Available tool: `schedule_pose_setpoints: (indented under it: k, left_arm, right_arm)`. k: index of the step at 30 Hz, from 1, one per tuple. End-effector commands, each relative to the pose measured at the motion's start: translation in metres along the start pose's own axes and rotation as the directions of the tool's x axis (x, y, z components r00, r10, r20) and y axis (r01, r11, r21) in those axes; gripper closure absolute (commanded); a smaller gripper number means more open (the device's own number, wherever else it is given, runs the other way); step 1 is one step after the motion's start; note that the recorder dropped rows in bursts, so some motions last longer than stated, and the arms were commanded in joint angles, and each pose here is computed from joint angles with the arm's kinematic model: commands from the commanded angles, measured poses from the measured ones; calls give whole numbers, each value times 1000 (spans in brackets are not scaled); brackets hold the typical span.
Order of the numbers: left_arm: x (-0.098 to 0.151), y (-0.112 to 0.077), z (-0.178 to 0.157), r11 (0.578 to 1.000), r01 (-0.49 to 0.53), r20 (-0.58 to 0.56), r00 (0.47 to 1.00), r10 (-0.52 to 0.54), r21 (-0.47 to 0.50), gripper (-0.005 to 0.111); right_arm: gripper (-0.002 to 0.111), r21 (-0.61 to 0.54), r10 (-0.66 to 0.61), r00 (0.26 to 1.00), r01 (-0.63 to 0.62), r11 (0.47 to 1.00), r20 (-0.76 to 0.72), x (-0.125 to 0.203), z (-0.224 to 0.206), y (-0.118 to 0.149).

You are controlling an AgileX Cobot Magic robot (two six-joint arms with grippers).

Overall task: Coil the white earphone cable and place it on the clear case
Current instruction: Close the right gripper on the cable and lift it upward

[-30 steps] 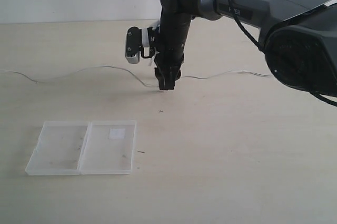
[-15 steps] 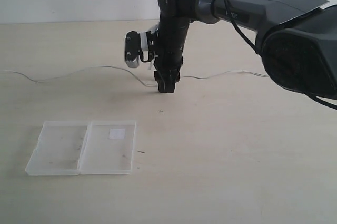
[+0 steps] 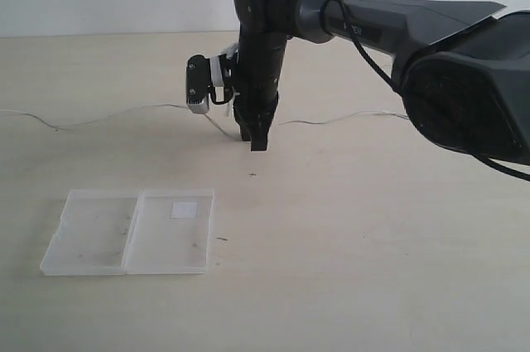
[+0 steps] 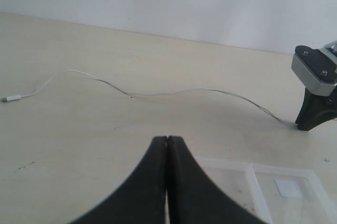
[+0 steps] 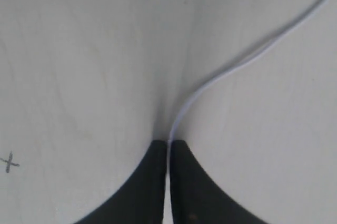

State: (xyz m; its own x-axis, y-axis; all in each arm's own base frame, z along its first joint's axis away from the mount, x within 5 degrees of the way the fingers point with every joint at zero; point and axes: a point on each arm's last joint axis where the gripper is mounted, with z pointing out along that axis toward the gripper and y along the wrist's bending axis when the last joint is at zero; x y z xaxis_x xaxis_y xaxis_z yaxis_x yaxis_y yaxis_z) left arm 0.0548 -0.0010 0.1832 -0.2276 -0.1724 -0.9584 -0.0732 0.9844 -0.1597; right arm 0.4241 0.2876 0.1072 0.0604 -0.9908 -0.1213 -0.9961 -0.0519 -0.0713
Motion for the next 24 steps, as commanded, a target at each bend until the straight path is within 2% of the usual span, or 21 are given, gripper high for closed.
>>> schedule_pose_setpoints:
  k: [1,6,15,19,24]
  left_arm:
    - [-2,0,-1,1000,13,22,1000,-13,1,107]
    - [-2,0,-1,1000,13,22,1000,-13,1,107]
    - [-2,0,-1,1000,13,22,1000,-13,1,107]
    - [-2,0,-1,1000,13,22,1000,-13,1,107]
    - [-2,0,-1,1000,13,22,1000,-13,1,107]
  right_arm:
    - [108,-12,-13,999,13,1000,-37,3,19,1]
    - [108,27,150,989,-150,988,-4,-4,-11,1]
    - [108,34,310,940,-318,947,141,-15,-89,7]
    - [108,47,398,897,-414,909,195,-17,-116,9]
    - [108,45,524,791,-564,825,316,-19,-129,11]
